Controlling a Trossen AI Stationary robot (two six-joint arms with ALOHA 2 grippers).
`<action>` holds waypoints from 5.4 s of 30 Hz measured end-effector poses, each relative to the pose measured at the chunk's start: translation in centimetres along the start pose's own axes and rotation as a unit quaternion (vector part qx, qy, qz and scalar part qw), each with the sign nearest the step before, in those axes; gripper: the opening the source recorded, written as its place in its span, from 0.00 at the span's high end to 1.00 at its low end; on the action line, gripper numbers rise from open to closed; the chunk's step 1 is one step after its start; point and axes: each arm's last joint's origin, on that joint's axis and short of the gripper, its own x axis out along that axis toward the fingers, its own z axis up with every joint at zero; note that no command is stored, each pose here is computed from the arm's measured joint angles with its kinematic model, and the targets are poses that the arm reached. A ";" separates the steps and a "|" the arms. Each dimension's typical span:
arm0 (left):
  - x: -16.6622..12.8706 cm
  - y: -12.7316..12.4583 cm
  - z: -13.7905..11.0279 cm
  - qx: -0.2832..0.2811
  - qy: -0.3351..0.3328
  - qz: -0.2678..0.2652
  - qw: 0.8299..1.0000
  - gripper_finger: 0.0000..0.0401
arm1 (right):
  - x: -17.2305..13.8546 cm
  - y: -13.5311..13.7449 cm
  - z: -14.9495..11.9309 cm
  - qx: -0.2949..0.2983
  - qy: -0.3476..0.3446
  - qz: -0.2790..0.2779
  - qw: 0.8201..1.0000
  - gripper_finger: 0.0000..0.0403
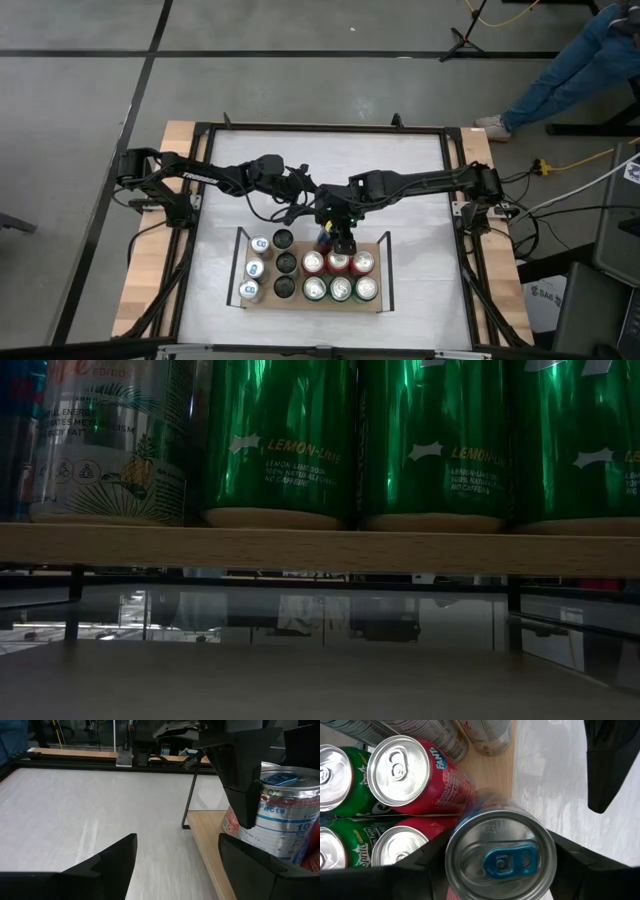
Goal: Place canned beverage on shelf
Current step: Put the blue soda can on the shelf, then return to Home Position
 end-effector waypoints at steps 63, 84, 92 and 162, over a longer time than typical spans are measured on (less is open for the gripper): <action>-22.3 -6.7 0.2 0.022 -0.124 0.149 0.981 0.63 | -16.2 -3.3 -20.8 -0.031 -0.356 -0.129 0.925 0.22; -21.2 -6.3 -6.3 -0.016 -0.144 0.142 0.979 0.67 | -11.7 -5.1 -29.4 0.001 -0.464 -0.147 0.873 0.23; -19.8 -5.6 -7.8 -0.003 -0.173 0.141 0.975 0.67 | -10.9 -4.9 -30.6 -0.020 -0.504 -0.155 0.849 0.23; -19.2 -4.6 -9.3 0.023 -0.166 0.237 0.957 0.92 | -2.2 -9.1 -32.7 0.064 -0.510 -0.223 0.828 0.87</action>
